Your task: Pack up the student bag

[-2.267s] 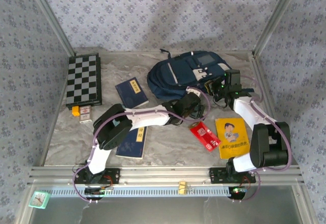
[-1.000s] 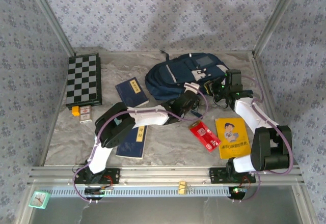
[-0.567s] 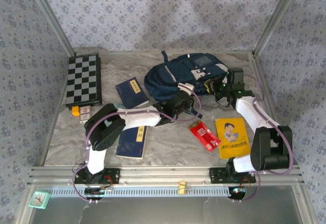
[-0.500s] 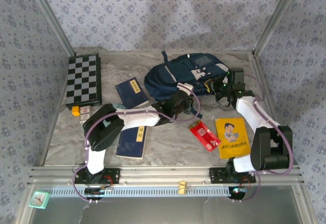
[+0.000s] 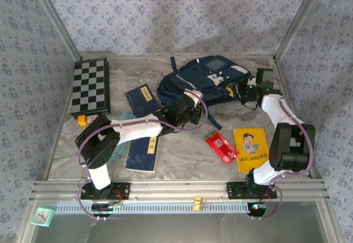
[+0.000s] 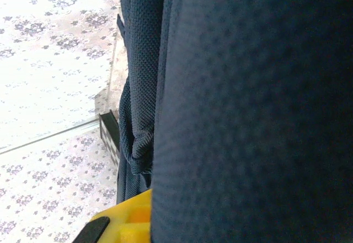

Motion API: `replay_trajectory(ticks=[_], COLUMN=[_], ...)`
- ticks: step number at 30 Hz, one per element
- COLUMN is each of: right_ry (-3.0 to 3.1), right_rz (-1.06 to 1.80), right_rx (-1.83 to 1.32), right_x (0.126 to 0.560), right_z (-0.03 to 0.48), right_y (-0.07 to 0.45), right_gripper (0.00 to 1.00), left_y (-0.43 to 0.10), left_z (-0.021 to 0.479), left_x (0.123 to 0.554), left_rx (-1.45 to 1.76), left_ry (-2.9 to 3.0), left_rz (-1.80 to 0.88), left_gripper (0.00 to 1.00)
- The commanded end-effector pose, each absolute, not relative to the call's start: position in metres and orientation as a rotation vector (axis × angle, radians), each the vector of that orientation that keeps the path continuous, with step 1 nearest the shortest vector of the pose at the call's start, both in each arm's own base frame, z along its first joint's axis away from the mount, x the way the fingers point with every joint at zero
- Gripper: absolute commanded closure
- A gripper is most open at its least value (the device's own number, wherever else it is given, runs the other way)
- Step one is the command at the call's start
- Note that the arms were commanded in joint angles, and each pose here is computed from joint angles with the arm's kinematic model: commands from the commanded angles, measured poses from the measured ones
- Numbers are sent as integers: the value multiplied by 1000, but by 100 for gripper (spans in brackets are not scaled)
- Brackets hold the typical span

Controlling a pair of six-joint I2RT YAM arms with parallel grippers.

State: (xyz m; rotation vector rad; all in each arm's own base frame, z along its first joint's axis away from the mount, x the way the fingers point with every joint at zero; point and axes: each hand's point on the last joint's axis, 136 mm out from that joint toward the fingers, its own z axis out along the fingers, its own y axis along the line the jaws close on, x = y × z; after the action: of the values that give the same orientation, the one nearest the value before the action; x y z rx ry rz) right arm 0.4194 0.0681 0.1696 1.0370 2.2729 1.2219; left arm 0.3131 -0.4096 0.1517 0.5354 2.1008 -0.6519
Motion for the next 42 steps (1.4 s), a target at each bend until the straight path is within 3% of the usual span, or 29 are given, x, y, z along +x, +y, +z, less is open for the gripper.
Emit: replay_trajectory(ticks=[1,7,12,17,19,25,34,37,42], right_ry=[2154,2144,2210,2277,2336,2391,2383,2395,2481], right_rz=[1087,1081,1116,1069,1039,1150,1140,1141,1050], right_rx=[996,996,948,935,959,1002,1036,1039,917], right_x=[454,469,460,423,399,359,382,394,406], right_z=[188,189,184,185,173,161,136,125,116], right_y=[19,6,18,15,17,62,116,120,116], right_gripper=[100,97,78,39,30,19,32,43,72], left_y=[-397,-424,-446,-454,-455,-457,-463,-463,-458], left_z=[159,174,180,175,173,167,164,166,165], left_x=[307,305,312,320,321,319,314,314,308], left_rx=[555,613,602,592,593,607,630,641,678], left_ry=[2129,2109,2092,2112,2117,2134,2147,2148,2155], left_rz=[-653,-752,-816,-801,-799,-806,-842,-839,-826], left_gripper=[100,100,100,100,100,100,100,100,100])
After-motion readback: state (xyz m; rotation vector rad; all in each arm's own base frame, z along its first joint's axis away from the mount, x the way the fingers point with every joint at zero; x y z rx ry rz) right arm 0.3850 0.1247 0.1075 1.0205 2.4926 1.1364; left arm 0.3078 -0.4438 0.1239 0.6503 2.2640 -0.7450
